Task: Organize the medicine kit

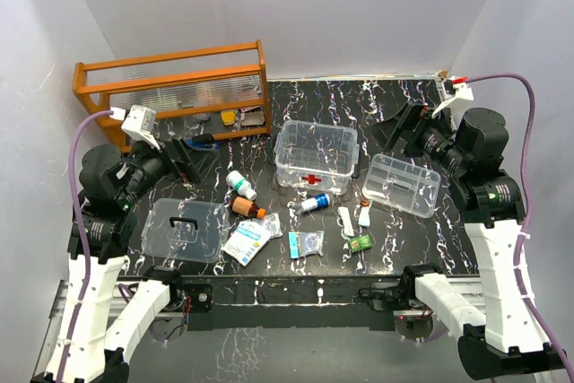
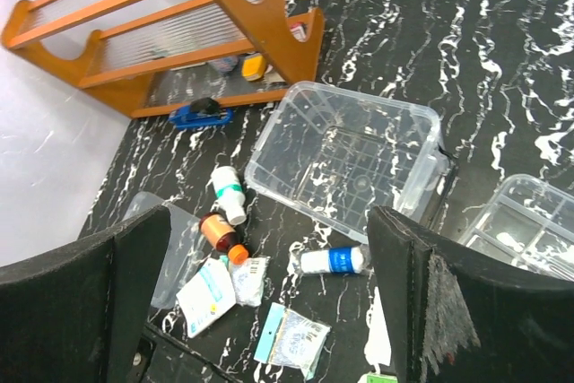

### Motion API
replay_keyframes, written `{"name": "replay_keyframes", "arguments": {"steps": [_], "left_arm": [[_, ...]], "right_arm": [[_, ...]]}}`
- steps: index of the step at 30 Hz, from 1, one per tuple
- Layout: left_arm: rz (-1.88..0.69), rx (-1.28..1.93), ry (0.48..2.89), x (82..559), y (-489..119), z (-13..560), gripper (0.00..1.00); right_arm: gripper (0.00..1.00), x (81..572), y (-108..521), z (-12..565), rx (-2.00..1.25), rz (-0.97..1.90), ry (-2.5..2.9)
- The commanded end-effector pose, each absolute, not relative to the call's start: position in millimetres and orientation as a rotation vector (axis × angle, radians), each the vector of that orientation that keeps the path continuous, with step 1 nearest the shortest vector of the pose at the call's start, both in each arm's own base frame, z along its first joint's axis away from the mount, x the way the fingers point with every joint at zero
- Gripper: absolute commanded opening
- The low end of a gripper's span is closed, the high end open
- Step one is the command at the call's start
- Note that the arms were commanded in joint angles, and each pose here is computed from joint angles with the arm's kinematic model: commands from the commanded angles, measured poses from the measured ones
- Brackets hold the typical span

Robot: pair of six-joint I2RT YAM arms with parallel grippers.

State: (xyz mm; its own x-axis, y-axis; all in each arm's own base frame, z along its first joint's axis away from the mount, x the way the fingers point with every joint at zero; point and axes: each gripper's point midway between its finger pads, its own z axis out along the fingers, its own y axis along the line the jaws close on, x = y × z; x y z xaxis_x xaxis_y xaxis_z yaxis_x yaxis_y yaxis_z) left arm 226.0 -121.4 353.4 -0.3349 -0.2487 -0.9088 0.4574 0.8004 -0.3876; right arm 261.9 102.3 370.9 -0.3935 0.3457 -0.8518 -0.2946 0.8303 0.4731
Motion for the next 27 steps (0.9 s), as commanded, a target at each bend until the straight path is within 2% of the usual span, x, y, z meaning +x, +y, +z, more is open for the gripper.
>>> {"name": "replay_keyframes", "arguments": {"steps": [1,9,15,17,23,27], "left_arm": [[-0.780,0.214,1.699,215.3,-128.9,370.0,0.99],[-0.828,0.341,1.717,202.7,-140.4,352.7,0.99],[-0.940,0.399,1.868,211.5,-155.5,299.6,0.99],[-0.979,0.370,1.931,218.7,-159.1,277.7,0.95],[-0.901,0.077,2.144,260.3,-146.5,216.3,0.81],[-0.804,-0.263,2.294,275.0,-130.0,170.6,0.79]], "right_arm": [[0.91,255.0,116.7,393.4,-0.047,0.782,1.762],[0.91,257.7,130.5,386.0,-0.061,0.891,1.786],[0.91,268.9,141.3,369.6,-0.094,0.962,1.827],[0.91,273.3,145.2,364.3,-0.111,0.989,1.833],[0.89,289.8,146.0,348.3,-0.080,0.995,1.862],[0.87,296.0,143.5,338.9,-0.056,0.979,1.873]]}}
